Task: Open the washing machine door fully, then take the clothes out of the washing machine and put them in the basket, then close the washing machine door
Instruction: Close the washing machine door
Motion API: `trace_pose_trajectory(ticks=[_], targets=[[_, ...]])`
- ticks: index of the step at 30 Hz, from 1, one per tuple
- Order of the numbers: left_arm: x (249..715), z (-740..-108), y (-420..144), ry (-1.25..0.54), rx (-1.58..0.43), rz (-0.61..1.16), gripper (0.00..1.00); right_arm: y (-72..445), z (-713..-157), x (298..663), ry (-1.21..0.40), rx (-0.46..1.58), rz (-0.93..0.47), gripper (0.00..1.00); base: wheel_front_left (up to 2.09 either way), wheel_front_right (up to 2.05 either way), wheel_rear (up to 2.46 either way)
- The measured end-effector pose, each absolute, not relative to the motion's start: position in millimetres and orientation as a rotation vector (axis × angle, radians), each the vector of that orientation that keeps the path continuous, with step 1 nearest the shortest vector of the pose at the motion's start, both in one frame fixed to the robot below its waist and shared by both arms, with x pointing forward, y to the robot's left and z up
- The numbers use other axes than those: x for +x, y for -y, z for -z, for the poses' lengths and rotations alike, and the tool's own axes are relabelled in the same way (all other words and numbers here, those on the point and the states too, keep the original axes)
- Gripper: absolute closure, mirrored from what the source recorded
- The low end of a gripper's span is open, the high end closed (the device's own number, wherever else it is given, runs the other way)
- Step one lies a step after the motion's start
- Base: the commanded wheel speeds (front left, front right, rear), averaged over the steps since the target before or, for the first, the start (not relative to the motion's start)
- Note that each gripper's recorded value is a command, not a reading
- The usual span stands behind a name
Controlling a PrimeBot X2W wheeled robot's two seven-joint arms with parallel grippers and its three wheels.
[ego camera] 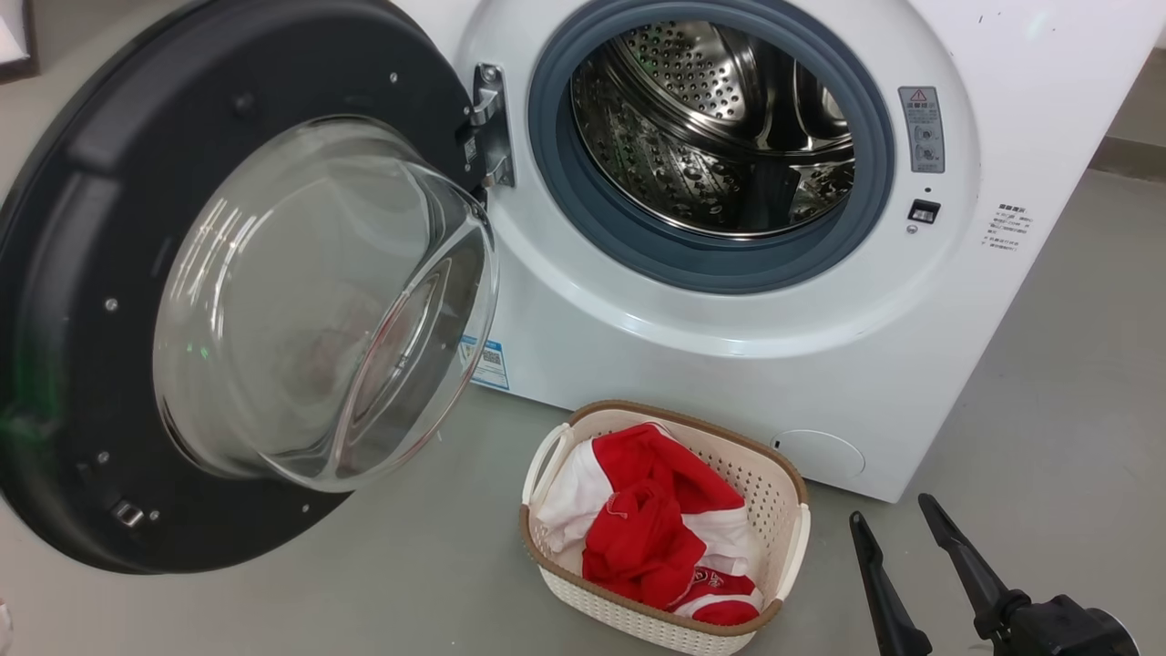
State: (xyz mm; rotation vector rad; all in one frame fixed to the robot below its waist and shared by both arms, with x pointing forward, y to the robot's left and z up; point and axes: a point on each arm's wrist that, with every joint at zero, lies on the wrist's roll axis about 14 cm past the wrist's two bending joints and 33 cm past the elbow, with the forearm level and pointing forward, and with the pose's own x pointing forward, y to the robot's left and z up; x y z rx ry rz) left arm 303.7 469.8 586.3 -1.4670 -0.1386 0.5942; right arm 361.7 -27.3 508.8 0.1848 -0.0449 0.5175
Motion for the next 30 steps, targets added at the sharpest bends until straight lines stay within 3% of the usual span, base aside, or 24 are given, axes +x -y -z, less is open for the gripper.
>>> trace_pose_trajectory(ticks=[30], targets=[[313,-574,-414,0.013,-1.504,-0.39,1.0,20,-499,367,0.008,0.218,-0.534,0.0,0.0,0.0,0.0]])
